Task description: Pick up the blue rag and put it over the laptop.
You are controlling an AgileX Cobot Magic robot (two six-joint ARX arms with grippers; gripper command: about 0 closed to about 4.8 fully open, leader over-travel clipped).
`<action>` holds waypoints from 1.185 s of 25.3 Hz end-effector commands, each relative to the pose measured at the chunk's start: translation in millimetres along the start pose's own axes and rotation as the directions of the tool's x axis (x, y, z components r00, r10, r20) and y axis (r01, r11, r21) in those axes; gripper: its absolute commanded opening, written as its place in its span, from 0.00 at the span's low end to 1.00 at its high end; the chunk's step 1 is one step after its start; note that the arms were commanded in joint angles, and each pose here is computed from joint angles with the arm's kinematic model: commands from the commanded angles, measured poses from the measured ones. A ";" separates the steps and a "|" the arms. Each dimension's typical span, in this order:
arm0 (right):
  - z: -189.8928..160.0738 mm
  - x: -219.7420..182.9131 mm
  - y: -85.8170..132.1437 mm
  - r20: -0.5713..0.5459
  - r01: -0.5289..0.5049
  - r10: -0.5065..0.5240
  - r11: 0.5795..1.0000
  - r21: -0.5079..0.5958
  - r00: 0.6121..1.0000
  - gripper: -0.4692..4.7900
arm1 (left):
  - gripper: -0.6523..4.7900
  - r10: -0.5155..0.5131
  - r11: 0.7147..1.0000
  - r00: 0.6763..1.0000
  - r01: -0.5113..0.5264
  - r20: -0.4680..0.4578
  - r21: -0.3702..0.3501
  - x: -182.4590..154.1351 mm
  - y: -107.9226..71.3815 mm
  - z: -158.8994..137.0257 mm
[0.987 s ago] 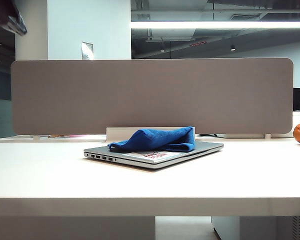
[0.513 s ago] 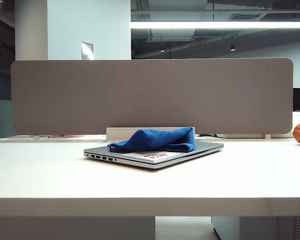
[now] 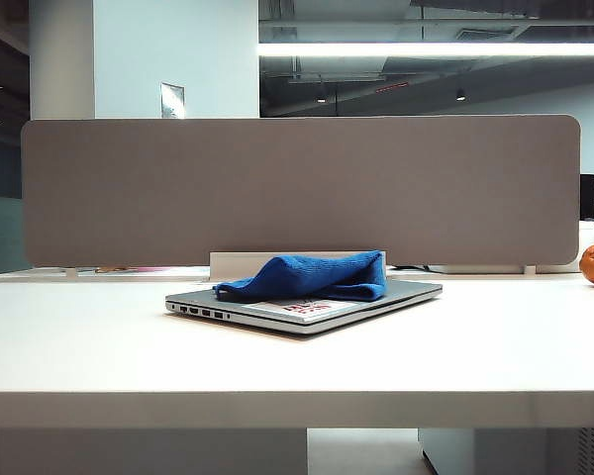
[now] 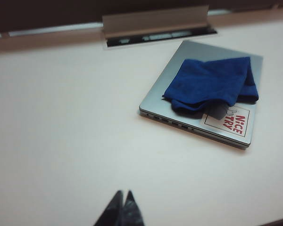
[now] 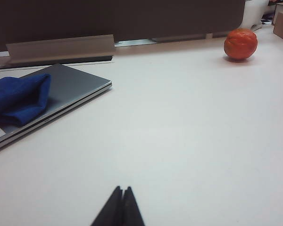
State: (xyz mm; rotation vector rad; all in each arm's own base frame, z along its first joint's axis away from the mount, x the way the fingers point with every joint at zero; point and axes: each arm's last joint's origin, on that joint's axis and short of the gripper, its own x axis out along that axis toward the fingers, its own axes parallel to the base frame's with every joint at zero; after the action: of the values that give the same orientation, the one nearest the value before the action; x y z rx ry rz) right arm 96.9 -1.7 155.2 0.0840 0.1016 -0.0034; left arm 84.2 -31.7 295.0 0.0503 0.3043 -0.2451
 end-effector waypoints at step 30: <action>-0.6 0.2 -0.3 0.004 0.005 -0.005 1.000 -0.003 1.000 0.09 | 0.11 0.192 0.981 0.942 -0.187 0.275 -0.043 35.1 23.8 -50.4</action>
State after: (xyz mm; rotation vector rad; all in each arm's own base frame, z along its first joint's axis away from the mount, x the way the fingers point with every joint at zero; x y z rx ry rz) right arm 96.9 -1.7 154.6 0.0838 0.1077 -0.0032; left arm 107.7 -13.7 234.1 0.0389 0.0971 -0.0497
